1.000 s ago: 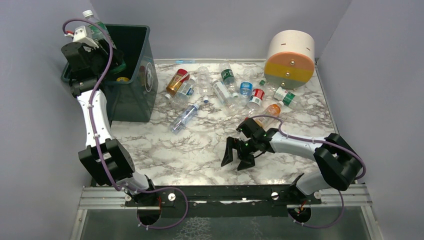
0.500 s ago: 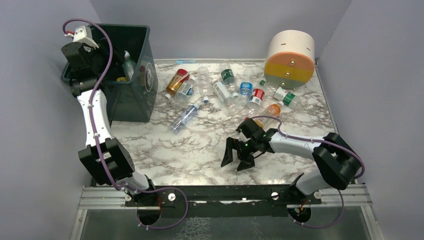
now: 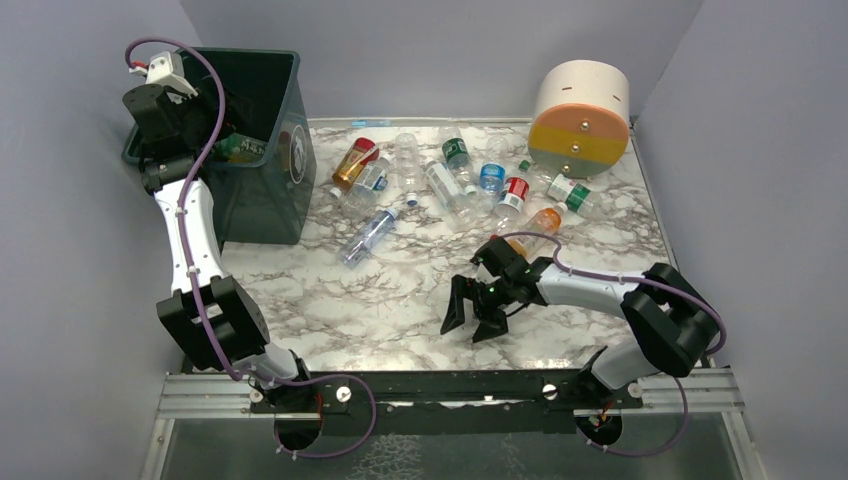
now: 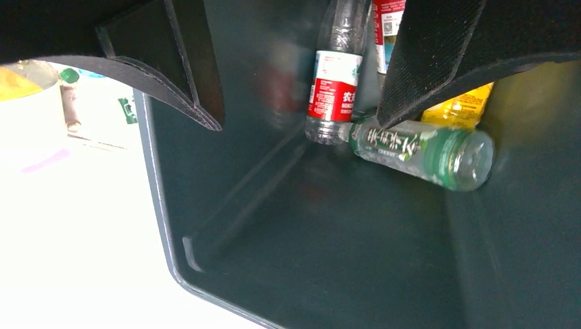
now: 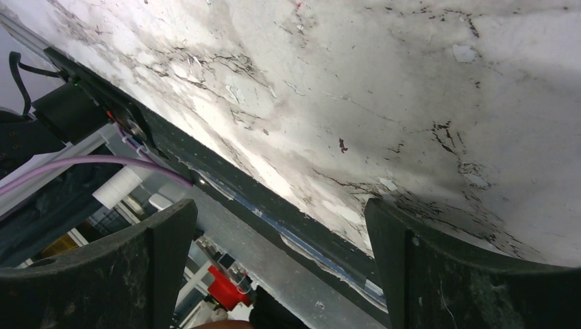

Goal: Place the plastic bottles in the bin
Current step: Place the plastic bottle in the trash bin.

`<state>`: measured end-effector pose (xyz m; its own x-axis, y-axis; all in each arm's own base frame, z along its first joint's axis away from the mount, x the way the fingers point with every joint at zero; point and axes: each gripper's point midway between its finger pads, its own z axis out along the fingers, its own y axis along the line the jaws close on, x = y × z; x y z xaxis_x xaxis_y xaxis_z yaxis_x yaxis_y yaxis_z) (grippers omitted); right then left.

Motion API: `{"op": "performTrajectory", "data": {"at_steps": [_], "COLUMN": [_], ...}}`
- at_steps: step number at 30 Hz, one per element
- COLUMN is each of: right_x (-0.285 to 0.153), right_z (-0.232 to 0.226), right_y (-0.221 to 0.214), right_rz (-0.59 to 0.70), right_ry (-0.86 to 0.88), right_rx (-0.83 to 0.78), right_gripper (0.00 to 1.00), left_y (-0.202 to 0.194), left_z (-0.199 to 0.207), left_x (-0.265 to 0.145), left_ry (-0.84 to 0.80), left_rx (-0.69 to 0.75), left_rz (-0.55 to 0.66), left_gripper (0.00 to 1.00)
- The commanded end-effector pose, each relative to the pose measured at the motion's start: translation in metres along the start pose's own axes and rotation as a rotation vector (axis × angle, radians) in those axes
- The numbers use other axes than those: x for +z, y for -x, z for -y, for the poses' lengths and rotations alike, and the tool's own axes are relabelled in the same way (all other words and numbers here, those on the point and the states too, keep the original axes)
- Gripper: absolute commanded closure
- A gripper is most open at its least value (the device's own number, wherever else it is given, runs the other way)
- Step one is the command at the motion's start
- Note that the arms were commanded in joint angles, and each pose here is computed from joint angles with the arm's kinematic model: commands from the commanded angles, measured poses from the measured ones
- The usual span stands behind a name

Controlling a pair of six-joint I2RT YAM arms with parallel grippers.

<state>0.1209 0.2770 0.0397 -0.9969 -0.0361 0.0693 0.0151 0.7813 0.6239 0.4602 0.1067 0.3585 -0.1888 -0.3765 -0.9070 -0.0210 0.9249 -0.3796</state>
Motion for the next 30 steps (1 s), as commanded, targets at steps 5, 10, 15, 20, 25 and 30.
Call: {"op": "performTrajectory", "data": {"at_steps": [5,10,15,20,25,30], "right_x": [0.003,-0.002,-0.010,-0.023,-0.037,-0.049], "right_z": [-0.002,-0.004,-0.009,-0.012,-0.014,-0.013], "right_y": [-0.001,-0.002,-0.003,-0.007,-0.012,-0.019], "right_rz": [-0.014,-0.005,0.021,0.056,0.096,0.130], "right_ry": [0.012,0.017,0.033,0.048,0.061,0.083], "right_rx": [-0.023,-0.023,-0.029,-0.022,-0.022,-0.019], "right_gripper": [0.04,0.04,0.04,0.04,0.04,0.04], "left_y": [0.032,0.044,0.053,0.069,0.082,0.077], "left_z": [0.027,0.040,0.051,0.074,0.102,0.137], "left_x": [-0.010,-0.018,-0.027,-0.041,-0.058,-0.066], "left_ry": [-0.097,-0.135,-0.164,-0.230,-0.310,-0.414], "left_rx": [0.018,0.021,0.012,-0.004,-0.021,-0.040], "left_rz": [0.079,0.106,0.124,0.155,0.174,0.142], "left_gripper": [0.07,0.01,0.01,0.01,0.01,0.01]}}
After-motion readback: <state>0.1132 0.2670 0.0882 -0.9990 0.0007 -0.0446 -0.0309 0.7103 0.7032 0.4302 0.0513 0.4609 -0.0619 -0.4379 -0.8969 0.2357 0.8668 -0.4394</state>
